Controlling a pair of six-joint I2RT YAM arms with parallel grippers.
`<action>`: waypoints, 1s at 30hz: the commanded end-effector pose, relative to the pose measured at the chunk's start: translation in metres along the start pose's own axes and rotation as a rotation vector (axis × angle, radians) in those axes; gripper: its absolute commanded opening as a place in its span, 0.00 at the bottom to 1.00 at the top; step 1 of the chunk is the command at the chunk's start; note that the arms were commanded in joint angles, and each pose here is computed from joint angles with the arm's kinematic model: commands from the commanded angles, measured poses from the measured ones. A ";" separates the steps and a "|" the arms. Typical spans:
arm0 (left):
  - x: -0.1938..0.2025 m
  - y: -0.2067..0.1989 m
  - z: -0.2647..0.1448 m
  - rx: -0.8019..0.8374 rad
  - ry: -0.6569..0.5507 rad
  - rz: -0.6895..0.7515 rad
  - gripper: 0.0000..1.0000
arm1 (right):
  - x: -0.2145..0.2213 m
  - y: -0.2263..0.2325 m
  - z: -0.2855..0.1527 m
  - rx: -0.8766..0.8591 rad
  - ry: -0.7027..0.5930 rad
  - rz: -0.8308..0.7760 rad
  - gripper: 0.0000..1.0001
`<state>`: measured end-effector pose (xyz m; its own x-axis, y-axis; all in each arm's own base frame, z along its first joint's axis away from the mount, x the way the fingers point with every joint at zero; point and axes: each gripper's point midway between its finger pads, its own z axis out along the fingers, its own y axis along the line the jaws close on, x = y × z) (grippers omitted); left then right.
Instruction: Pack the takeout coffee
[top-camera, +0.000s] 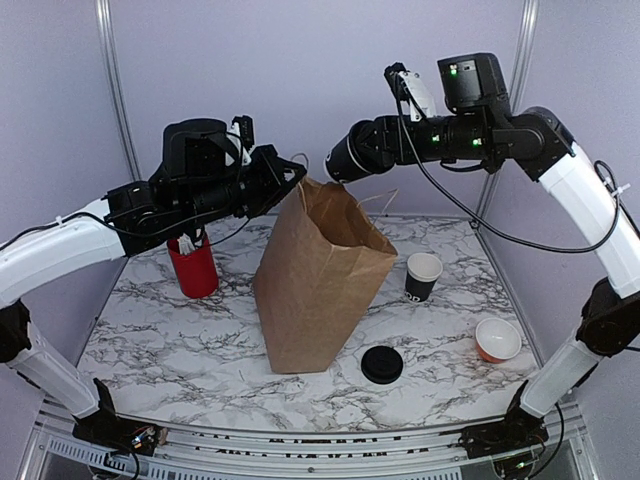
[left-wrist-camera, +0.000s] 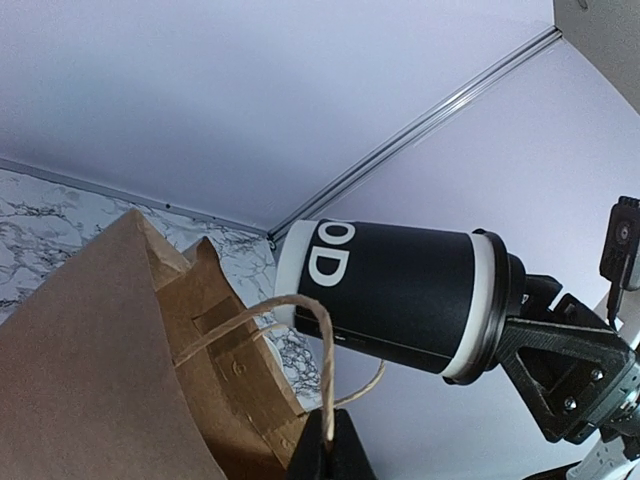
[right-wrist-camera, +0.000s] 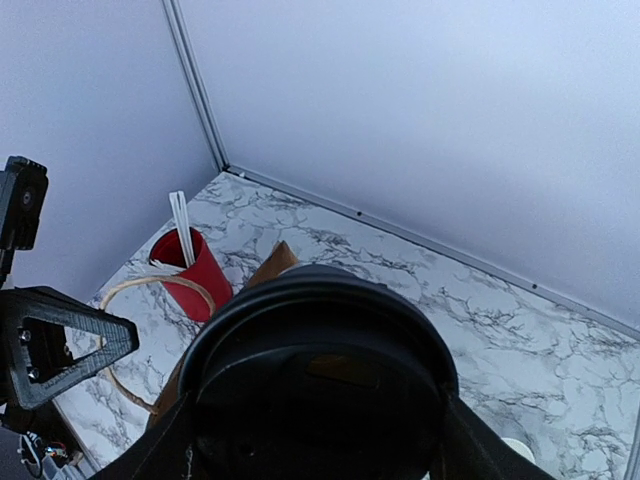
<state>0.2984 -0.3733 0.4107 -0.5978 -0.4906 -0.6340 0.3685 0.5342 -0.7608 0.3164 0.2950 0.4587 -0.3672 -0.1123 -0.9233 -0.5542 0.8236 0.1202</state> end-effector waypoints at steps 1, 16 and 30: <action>-0.010 -0.009 -0.006 0.028 -0.128 -0.057 0.00 | 0.006 0.015 0.004 -0.087 0.030 0.038 0.65; 0.012 -0.011 -0.047 0.062 -0.257 0.038 0.00 | 0.068 0.062 0.033 -0.189 0.247 0.032 0.64; 0.018 0.012 -0.078 0.037 -0.276 0.092 0.09 | 0.111 0.098 0.066 -0.240 0.407 -0.023 0.64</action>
<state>0.2422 -0.3429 0.3796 -0.4068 -0.5711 -0.7130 0.4191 0.5768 -0.7011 0.2788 0.3936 0.3344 -0.5944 -0.3685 -0.7148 -0.6882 0.6930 0.2150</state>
